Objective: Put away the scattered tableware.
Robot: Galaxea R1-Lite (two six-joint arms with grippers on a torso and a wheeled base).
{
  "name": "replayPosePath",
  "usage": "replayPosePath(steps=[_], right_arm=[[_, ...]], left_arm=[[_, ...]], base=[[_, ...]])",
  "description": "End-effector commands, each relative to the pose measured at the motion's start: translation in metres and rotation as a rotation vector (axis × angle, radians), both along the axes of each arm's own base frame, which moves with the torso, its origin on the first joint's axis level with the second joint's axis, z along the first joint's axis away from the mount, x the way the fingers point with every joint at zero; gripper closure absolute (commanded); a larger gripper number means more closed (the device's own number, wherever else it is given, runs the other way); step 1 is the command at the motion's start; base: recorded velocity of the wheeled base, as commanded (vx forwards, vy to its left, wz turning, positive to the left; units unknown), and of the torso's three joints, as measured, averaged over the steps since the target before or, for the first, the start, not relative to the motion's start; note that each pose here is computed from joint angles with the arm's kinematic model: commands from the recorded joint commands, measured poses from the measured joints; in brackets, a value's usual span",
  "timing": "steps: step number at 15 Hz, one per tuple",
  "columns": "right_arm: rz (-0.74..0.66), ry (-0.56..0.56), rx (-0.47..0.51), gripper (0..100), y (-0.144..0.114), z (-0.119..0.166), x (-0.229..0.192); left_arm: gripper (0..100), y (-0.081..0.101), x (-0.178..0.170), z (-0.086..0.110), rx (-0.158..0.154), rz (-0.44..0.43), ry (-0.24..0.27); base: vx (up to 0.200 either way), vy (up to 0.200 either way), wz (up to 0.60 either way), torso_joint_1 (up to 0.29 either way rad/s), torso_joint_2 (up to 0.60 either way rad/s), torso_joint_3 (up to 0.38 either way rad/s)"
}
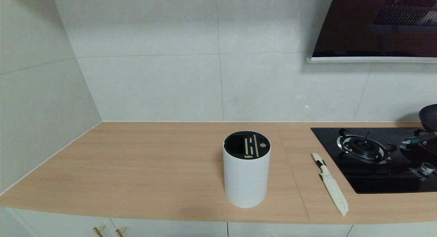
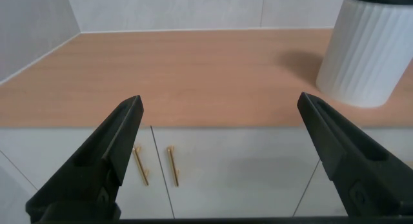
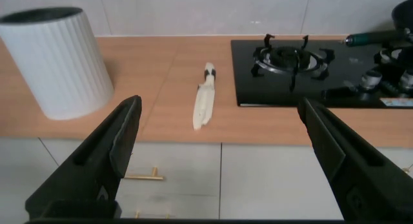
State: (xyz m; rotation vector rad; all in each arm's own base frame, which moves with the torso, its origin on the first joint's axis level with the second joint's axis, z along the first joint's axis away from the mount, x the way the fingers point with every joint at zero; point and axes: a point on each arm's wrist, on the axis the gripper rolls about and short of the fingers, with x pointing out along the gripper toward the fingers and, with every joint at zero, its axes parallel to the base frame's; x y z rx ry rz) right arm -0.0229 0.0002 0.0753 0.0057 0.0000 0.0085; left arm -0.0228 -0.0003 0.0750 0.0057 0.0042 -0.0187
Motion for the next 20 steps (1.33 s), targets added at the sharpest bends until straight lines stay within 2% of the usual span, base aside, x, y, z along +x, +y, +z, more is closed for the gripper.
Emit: replayPosePath(steps=[1, 12, 13, 14, 16, 20], right_arm=[[0.001, 0.002, 0.000, 0, 0.000, 0.000, 0.000], [0.005, -0.003, -0.035, 0, 0.000, 0.001, 0.000], [0.017, -0.072, -0.023, 0, 0.000, 0.028, -0.006], [0.033, -0.068, -0.004, 0, 0.000, 0.048, -0.005], [0.079, 0.035, -0.008, 0, 0.000, 0.074, 0.014], [0.101, 0.378, -0.025, 0, 0.007, 0.101, 0.094]], left_arm=[[0, 0.000, 0.000, 0.000, 0.000, 0.000, 0.000], [0, 0.000, 0.000, 0.000, 0.002, 0.000, 0.000], [0, 0.000, 0.000, 0.000, 0.000, 0.000, 0.000], [0, 0.000, 0.000, 0.000, 0.000, 0.000, 0.000], [0, 0.000, 0.000, 0.000, 0.000, 0.000, 0.000], [0, 0.000, 0.000, 0.000, 0.000, 0.000, 0.000]], base=[[0.000, 0.000, 0.00, 0.198, -0.42, -0.232], [0.000, 0.000, 0.00, 0.019, -0.04, -0.018], [0.000, 0.000, 0.00, 0.000, 0.00, 0.000], [0.000, 0.000, 0.00, 0.000, 0.00, 0.000], [0.000, 0.000, 0.00, 0.000, 0.00, 0.000], [0.000, 0.000, 0.00, 0.000, 0.00, 0.000]])
